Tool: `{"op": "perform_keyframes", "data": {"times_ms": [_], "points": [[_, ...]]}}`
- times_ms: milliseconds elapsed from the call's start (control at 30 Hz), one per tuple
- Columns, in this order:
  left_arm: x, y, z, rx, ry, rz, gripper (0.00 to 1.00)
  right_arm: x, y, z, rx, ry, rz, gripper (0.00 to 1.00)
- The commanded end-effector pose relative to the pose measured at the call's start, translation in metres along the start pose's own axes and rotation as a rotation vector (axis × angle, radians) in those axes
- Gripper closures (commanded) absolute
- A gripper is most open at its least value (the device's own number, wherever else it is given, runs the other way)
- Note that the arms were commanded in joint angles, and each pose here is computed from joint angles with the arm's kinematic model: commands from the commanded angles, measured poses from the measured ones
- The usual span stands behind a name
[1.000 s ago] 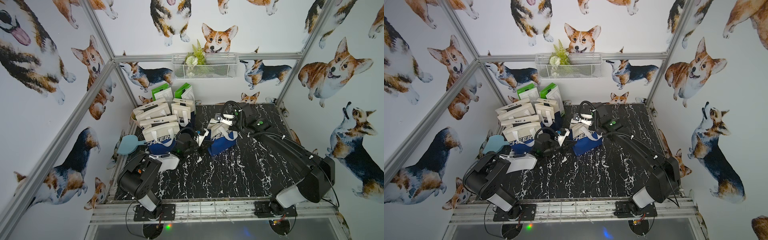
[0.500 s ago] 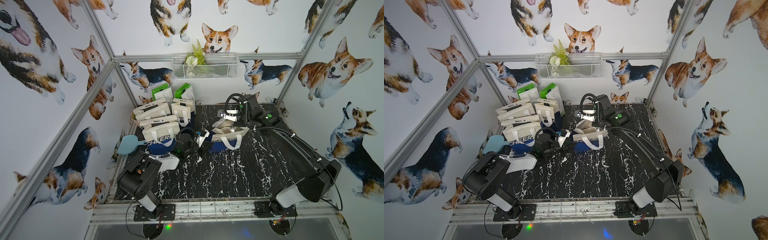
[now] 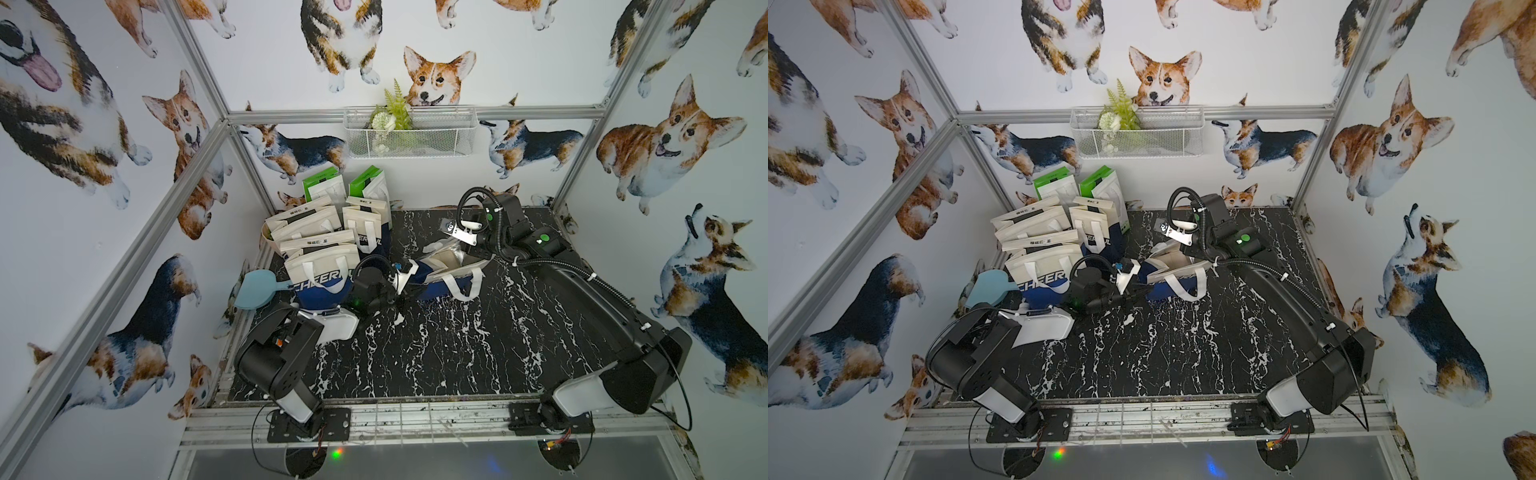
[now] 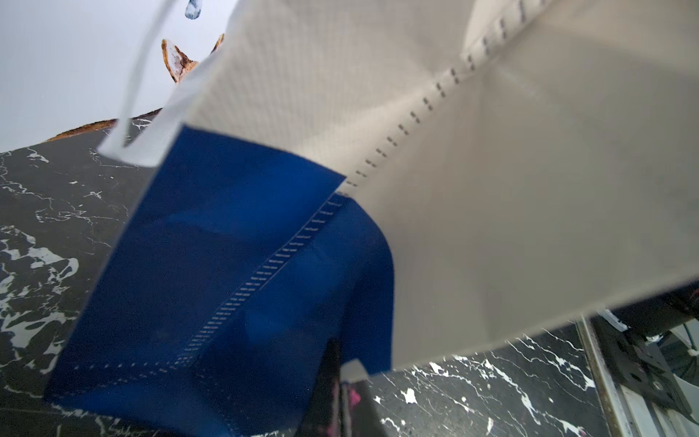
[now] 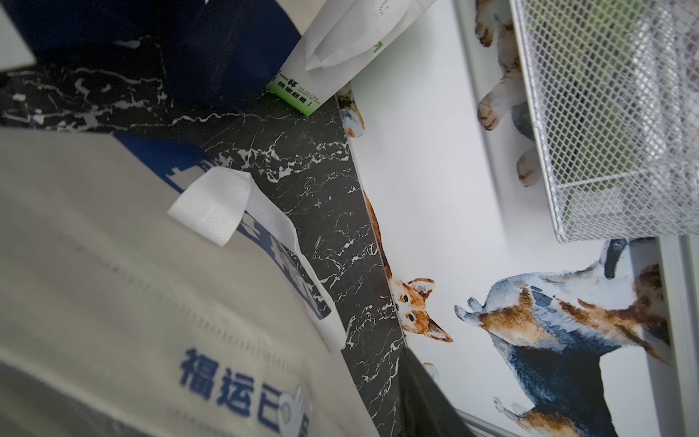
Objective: Open the takeout bag
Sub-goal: Open the takeout bag at the center of the board, then move the takeout bag to the center of the board.
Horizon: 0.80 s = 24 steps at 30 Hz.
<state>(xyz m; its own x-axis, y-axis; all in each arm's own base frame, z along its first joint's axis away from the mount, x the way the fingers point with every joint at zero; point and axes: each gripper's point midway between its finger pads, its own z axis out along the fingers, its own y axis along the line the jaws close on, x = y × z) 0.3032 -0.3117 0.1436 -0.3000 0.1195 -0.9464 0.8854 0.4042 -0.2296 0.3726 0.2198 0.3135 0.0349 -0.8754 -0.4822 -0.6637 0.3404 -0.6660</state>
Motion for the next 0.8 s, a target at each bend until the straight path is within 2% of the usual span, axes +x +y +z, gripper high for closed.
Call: {"op": "perform_keyframes", "data": {"times_ms": [0, 167, 300, 467, 567, 767], "points": [[0.004, 0.002, 0.001, -0.009, 0.019, -0.027, 1.0, -0.013, -0.03, -0.005, 0.116, -0.055, 0.209, 0.43], [-0.002, 0.004, 0.001, -0.02, 0.005, -0.076, 1.0, -0.026, -0.035, -0.034, 0.137, -0.191, 0.406, 0.42], [-0.006, 0.011, -0.003, -0.076, 0.005, -0.094, 1.0, -0.028, -0.026, -0.072, 0.116, -0.305, 0.501, 0.41], [-0.013, 0.025, -0.007, -0.17, 0.006, -0.123, 1.0, -0.025, -0.017, -0.129, 0.121, -0.455, 0.595, 0.42], [-0.014, 0.031, -0.012, -0.224, 0.026, -0.097, 1.0, -0.02, -0.006, -0.156, 0.111, -0.542, 0.633, 0.42], [-0.012, 0.043, -0.036, -0.368, 0.086, -0.037, 1.0, -0.008, 0.012, -0.187, 0.094, -0.607, 0.67, 0.42]]}}
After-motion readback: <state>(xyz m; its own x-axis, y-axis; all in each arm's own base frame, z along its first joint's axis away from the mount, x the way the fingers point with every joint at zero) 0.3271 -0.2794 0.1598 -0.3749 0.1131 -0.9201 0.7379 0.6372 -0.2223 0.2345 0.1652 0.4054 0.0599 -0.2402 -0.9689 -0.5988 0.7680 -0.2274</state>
